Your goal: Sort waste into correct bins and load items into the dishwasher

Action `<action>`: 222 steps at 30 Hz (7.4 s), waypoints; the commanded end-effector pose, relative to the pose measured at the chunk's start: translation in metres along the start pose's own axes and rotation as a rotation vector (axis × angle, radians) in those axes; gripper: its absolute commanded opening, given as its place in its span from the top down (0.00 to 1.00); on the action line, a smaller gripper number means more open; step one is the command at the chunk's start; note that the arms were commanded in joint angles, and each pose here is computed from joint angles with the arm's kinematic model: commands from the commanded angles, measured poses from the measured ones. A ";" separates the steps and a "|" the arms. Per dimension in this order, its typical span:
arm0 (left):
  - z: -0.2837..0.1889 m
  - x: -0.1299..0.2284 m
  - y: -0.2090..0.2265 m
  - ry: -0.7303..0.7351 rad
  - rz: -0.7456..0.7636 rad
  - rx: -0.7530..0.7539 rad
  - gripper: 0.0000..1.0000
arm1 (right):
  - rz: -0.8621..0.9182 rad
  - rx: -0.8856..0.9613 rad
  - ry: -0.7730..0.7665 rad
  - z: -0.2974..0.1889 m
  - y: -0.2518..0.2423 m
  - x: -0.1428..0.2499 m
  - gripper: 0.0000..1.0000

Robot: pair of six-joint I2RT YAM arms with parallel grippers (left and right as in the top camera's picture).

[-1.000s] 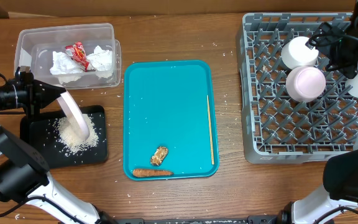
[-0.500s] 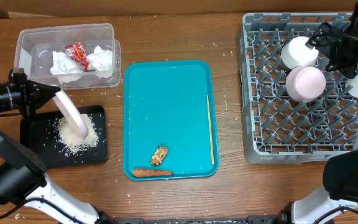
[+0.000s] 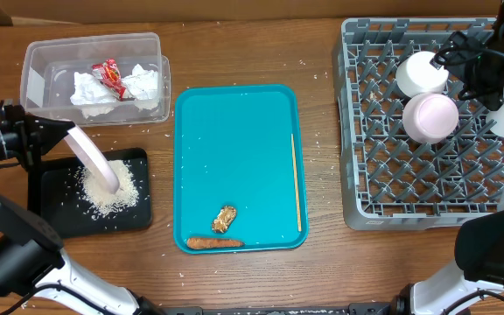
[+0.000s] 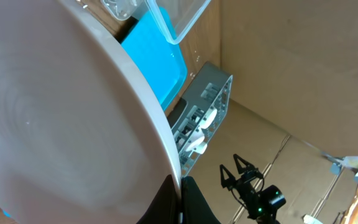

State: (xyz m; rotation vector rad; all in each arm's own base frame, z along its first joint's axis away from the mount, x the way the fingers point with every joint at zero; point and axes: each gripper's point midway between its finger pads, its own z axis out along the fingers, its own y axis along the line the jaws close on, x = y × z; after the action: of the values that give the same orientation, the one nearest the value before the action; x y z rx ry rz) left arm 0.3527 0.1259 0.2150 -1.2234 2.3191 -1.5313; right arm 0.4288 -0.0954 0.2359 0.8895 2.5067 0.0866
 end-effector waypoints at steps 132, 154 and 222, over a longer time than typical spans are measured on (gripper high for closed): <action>0.313 0.146 0.012 0.052 1.021 -0.958 0.88 | 0.004 -0.018 -0.031 -0.012 0.003 -0.005 0.00; 0.317 0.091 0.055 -0.066 1.050 -1.244 0.96 | 0.004 -0.018 -0.031 -0.012 0.003 -0.005 0.00; 0.163 -0.033 -0.054 -0.245 0.583 -0.853 0.00 | 0.003 -0.126 -0.036 -0.013 0.024 -0.010 0.00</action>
State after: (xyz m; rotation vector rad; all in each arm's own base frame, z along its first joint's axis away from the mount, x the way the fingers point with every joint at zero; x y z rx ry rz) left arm 0.4821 0.0154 0.1571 -0.5905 2.8763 -0.0839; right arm 0.4380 -0.0920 0.2405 0.8675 2.4759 0.1323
